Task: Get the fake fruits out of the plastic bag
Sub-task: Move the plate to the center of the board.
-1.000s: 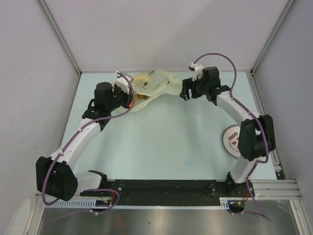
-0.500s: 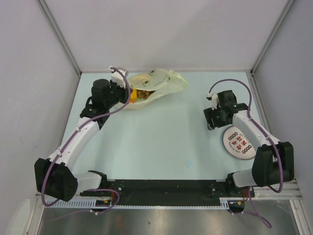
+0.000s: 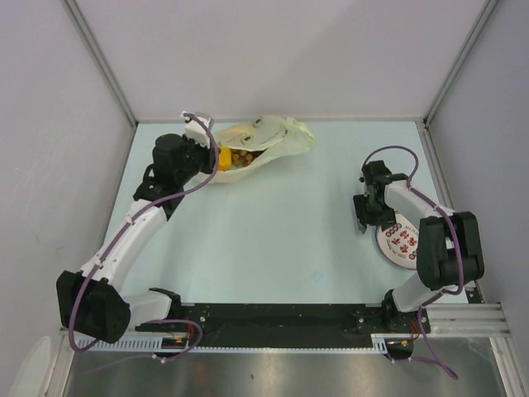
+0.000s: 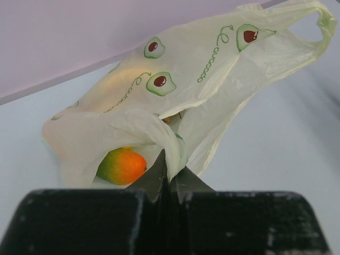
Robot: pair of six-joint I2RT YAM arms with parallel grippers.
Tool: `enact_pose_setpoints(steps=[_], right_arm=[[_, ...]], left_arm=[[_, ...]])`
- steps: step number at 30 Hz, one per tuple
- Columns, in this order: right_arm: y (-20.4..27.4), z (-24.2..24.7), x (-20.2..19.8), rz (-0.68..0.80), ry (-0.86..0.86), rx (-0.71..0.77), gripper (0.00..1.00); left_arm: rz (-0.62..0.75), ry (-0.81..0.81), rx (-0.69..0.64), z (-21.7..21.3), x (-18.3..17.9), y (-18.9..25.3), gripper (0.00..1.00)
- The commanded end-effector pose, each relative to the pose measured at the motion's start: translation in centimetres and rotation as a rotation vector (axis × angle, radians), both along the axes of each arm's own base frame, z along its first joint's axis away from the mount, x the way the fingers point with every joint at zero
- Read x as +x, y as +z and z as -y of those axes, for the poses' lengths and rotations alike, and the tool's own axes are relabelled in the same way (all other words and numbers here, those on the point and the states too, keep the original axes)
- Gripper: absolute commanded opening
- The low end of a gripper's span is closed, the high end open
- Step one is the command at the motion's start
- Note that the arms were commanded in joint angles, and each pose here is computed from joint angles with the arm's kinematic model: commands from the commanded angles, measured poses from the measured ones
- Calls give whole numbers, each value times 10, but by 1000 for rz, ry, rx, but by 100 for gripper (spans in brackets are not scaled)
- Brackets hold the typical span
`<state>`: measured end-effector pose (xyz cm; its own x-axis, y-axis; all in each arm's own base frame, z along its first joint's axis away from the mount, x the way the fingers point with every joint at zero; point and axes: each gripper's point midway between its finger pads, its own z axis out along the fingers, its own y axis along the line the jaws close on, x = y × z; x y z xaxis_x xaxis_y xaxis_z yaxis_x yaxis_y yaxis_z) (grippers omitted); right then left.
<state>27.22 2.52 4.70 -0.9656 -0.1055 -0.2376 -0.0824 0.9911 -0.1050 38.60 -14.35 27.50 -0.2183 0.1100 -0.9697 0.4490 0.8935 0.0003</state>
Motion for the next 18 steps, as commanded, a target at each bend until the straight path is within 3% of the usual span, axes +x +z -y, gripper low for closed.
enact_pose_setpoints(steps=[1, 9, 18], right_arm=[[-7, 7, -4, -43, -109, -68, 64], [-20, 20, -10, -91, -163, -137, 62], [-23, 6, -9, -102, -137, -74, 36]], left_arm=[[98, 48, 4, -13, -6, 35, 0], [94, 86, 25, -22, -10, 32, 0], [104, 76, 6, -19, -8, 38, 0]])
